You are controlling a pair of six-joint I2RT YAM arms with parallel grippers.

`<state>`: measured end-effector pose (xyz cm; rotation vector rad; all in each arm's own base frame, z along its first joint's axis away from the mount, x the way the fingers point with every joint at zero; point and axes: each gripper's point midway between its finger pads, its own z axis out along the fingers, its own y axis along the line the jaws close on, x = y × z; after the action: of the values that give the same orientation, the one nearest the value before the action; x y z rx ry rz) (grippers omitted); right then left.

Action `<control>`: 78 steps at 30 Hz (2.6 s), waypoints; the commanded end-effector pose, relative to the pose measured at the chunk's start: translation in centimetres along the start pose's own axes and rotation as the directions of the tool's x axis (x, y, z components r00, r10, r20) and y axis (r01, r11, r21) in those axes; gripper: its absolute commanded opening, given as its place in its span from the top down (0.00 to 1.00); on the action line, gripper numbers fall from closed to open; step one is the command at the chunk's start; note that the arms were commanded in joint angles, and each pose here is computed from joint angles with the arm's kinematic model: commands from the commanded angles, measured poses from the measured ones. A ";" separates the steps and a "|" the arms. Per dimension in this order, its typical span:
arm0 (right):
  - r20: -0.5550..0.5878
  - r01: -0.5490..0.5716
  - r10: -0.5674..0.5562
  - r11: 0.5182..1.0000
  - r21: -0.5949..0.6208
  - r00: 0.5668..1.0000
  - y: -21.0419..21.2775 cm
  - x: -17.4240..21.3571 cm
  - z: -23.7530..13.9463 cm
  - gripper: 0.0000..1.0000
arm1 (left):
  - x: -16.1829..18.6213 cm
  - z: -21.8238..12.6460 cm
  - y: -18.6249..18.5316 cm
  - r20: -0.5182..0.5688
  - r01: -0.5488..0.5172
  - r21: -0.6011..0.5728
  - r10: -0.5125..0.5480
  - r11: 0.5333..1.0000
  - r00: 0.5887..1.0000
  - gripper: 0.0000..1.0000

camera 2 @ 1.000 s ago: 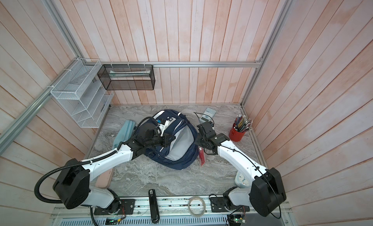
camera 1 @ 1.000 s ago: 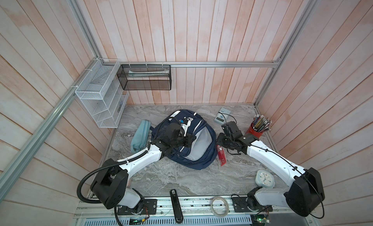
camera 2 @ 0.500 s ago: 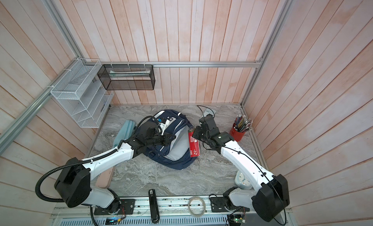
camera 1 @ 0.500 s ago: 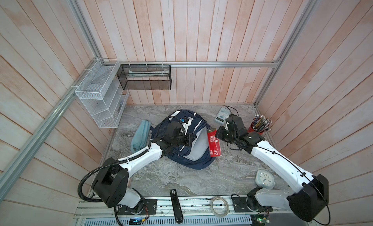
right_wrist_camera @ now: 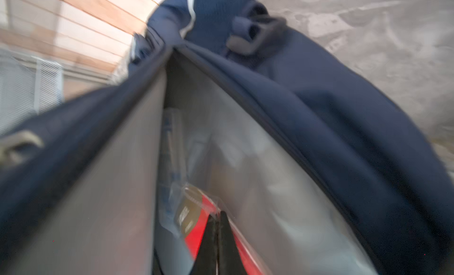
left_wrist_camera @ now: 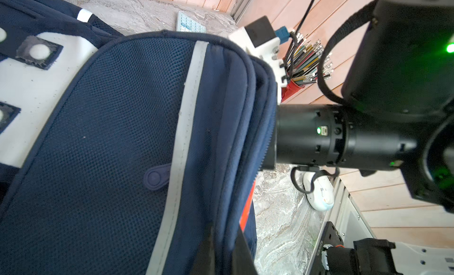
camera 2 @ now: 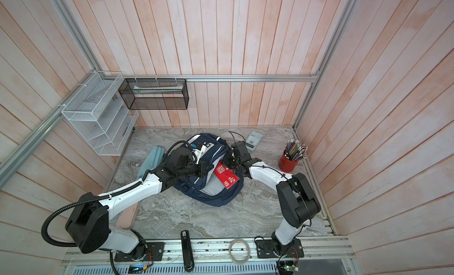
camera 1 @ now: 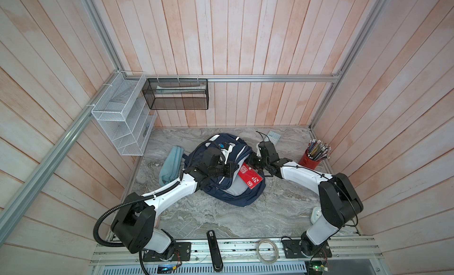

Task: Pack the student bag
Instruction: 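Carry the red pen pack into the open backpack with the right gripper, then release the red pen pack inside the backpack and lift the right gripper out, then move the left gripper to the light-blue pencil case and grasp it while right withdraws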

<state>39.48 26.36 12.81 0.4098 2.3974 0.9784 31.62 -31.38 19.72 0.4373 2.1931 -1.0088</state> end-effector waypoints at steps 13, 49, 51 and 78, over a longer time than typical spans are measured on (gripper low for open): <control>0.009 0.058 -0.059 0.998 0.035 0.998 -1.6 -0.3 -0.8 0.46 | -2.6 -1.2 -3.8 0.071 -0.030 0.108 0.022 0.994 0.997 1.00; -0.062 0.147 -0.167 0.959 -0.242 0.984 3.5 5.2 4.5 0.75 | -2.0 -0.8 -3.2 0.029 -0.018 0.050 0.017 0.999 0.999 1.00; -0.042 0.157 -0.170 0.962 -0.222 0.985 3.0 5.1 3.1 0.67 | -1.6 -0.7 -2.6 0.021 -0.012 0.028 0.011 1.000 1.000 1.00; 0.278 0.327 -0.333 0.942 0.071 0.901 -3.3 2.2 -12.3 0.33 | -5.7 -13.3 15.5 0.275 0.262 -0.595 -0.114 0.760 0.955 0.13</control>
<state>30.42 19.43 18.59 0.1479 2.1069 0.7870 37.09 -18.16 24.15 0.0008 2.1620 -0.6120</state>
